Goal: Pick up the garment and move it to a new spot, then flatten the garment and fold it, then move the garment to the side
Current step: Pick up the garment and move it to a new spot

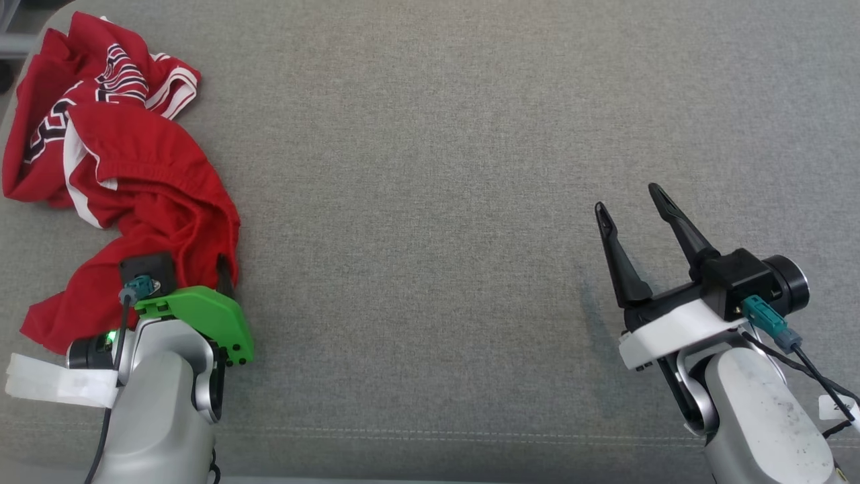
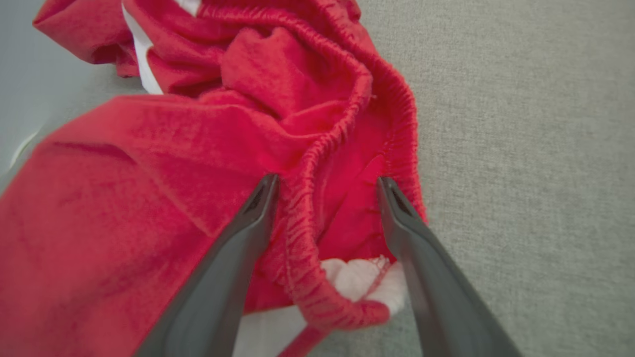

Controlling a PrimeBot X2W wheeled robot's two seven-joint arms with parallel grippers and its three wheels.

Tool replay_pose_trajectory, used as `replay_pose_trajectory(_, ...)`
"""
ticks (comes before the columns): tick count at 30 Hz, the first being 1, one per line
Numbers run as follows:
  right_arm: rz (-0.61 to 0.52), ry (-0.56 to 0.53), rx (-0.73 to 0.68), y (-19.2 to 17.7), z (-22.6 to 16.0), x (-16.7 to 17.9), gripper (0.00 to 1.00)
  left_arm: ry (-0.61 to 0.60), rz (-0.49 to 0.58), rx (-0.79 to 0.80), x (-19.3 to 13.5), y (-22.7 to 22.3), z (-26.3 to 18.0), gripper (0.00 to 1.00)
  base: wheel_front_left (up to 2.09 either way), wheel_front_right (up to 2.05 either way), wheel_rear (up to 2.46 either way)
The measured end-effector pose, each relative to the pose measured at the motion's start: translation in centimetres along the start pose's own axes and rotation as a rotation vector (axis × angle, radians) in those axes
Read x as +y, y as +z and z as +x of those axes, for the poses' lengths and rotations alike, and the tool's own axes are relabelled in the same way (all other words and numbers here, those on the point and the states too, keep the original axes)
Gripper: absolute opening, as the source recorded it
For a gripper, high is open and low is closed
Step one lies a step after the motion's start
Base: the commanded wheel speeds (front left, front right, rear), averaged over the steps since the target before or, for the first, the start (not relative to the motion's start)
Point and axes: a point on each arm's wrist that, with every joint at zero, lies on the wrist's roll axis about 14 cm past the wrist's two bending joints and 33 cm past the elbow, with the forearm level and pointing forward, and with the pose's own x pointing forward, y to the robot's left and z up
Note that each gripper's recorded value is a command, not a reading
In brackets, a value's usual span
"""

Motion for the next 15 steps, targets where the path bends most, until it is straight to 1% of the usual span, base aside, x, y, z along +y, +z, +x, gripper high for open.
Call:
replay_pose_trajectory(3,-0.002,-0.009,0.007,-0.3,0.0,-0.4,1.00,0.018,0.013,0.031,0.5,-0.8,0.3,1.00,0.00,0.00,0.00)
replay_pose_trajectory(4,-0.001,-0.010,0.009,-0.4,0.0,-0.4,1.00,0.027,0.011,0.039,0.7,-1.0,0.4,0.66,0.00,0.00,0.00)
replay_pose_trajectory(5,-0.001,-0.011,0.010,-0.4,0.0,-0.4,1.00,0.035,0.008,0.045,1.0,-1.2,0.4,0.46,0.00,0.00,0.00)
replay_pose_trajectory(6,0.000,-0.011,0.011,-0.5,0.0,-0.4,1.00,0.040,0.006,0.051,1.1,-1.3,0.4,0.07,0.00,0.00,0.00)
replay_pose_trajectory(7,0.000,-0.012,0.012,-0.5,0.0,-0.5,1.00,0.044,0.005,0.054,1.2,-1.4,0.5,0.00,0.00,0.00,0.00)
replay_pose_trajectory(10,-0.001,-0.016,0.012,-0.5,0.2,-0.6,1.00,0.047,0.001,0.035,1.2,-0.8,0.7,0.00,0.00,0.00,0.00)
replay_pose_trajectory(15,0.001,-0.013,0.003,-0.2,0.4,-0.5,1.00,0.044,-0.002,-0.065,1.1,2.1,1.1,0.00,0.00,0.00,0.00)
